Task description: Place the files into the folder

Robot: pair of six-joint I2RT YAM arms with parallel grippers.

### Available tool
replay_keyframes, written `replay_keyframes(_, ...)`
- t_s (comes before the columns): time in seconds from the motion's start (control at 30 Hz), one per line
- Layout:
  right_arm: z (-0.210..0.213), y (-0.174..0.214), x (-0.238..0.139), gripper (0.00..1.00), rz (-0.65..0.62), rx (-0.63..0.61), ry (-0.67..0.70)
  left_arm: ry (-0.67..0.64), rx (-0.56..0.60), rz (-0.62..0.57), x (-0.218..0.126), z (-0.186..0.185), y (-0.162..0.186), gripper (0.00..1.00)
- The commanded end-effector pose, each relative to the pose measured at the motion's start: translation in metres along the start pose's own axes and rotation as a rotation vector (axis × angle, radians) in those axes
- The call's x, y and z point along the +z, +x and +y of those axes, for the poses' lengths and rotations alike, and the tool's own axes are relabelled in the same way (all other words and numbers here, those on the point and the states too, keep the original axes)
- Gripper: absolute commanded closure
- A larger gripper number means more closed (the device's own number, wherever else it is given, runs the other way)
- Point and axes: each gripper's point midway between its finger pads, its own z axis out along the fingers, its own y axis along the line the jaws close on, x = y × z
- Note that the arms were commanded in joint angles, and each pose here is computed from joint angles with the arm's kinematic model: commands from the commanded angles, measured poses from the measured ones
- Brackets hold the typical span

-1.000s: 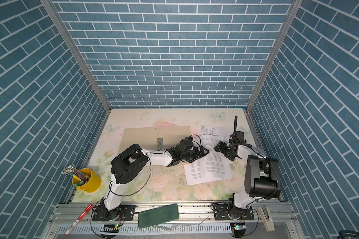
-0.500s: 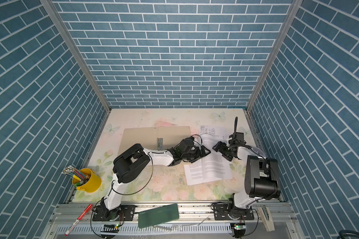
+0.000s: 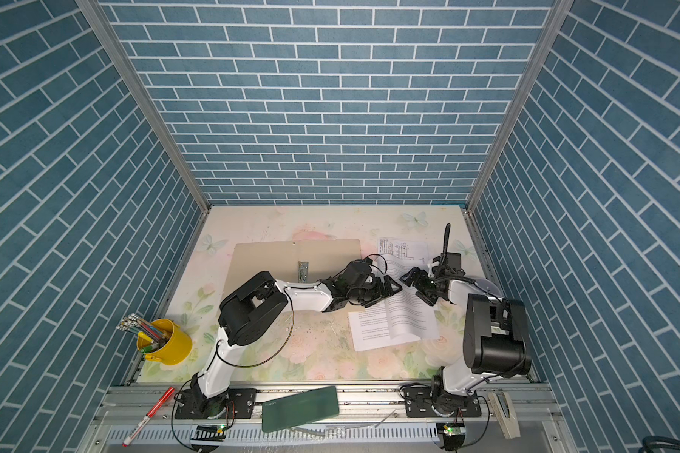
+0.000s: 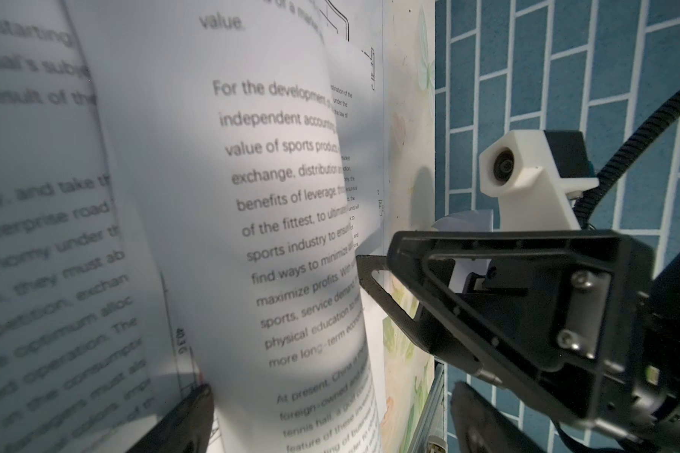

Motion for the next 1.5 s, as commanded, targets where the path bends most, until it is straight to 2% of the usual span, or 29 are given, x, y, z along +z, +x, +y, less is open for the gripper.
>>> replay_keyframes(0.0,-0.005,0.018,0.009,0.15,0.053,0.061,-0.007,-0.068,0.013,0.046,0.008,0.016,0.010,0.06)
replay_keyframes(0.07,-0.005,0.019,0.010,0.15,0.053,0.063,-0.005,-0.086,0.043,0.056,0.009,0.019,0.012,0.06)
replay_keyframes(0.57,-0.003,0.021,0.015,0.16,0.053,0.076,-0.019,-0.255,0.073,0.121,0.014,0.047,0.021,0.15)
replay_keyframes(1.47,0.011,0.020,0.020,0.17,0.049,0.104,-0.084,-0.417,0.143,0.166,0.011,0.071,0.024,0.24)
